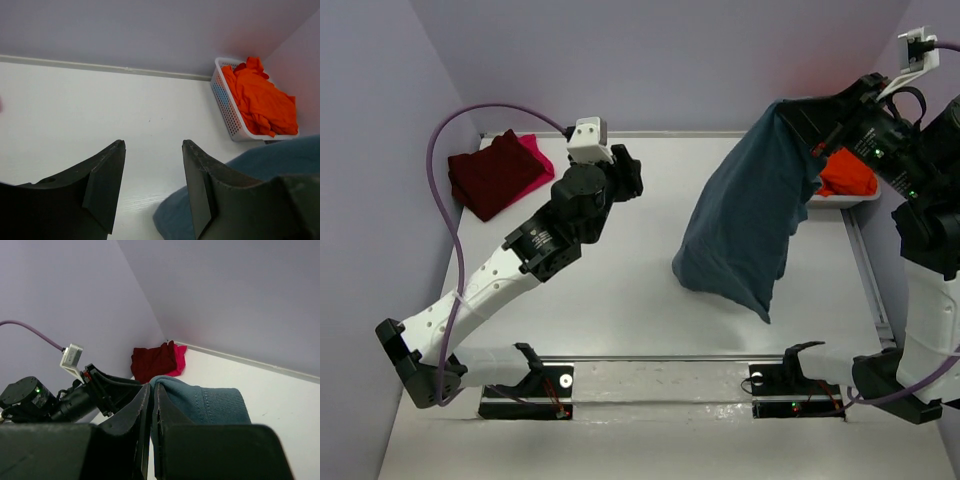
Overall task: Fold and stack the t-shirts
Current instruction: Move the tshirt to the center of the board
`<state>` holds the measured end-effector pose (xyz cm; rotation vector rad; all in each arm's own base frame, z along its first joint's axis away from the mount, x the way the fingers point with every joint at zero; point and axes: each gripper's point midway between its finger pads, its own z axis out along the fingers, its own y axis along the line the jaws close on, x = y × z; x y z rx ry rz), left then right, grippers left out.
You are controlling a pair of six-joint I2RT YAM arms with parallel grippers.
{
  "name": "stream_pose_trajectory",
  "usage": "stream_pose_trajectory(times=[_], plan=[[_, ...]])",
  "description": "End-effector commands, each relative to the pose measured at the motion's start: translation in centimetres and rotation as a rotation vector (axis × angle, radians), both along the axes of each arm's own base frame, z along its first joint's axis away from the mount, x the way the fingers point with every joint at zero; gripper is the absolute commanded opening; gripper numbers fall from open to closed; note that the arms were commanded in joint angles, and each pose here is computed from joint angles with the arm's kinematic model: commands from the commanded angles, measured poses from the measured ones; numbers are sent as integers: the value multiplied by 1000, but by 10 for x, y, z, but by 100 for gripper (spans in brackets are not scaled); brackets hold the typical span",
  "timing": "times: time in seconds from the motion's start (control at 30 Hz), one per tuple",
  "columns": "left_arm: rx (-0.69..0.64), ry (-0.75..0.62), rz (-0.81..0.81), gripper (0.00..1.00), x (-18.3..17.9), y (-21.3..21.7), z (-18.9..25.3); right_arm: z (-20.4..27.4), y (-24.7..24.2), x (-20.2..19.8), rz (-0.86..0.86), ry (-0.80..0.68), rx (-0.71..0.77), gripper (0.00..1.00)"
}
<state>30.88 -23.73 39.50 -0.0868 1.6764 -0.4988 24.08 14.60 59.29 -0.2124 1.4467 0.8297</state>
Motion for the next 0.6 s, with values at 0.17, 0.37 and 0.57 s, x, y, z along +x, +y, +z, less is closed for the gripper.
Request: stream_pose_trajectory(times=[0.17,0.37,0.57], plan=[[-61,-60,97,60,-3,15,25,-22,15,49,15,128,-39,7],[-51,-44,107,61,-4,18,17,-115,28,104,0,447,-133,7],[-46,-36,105,62,-3,16,13,-274,29,136,-102,865,-373,7]])
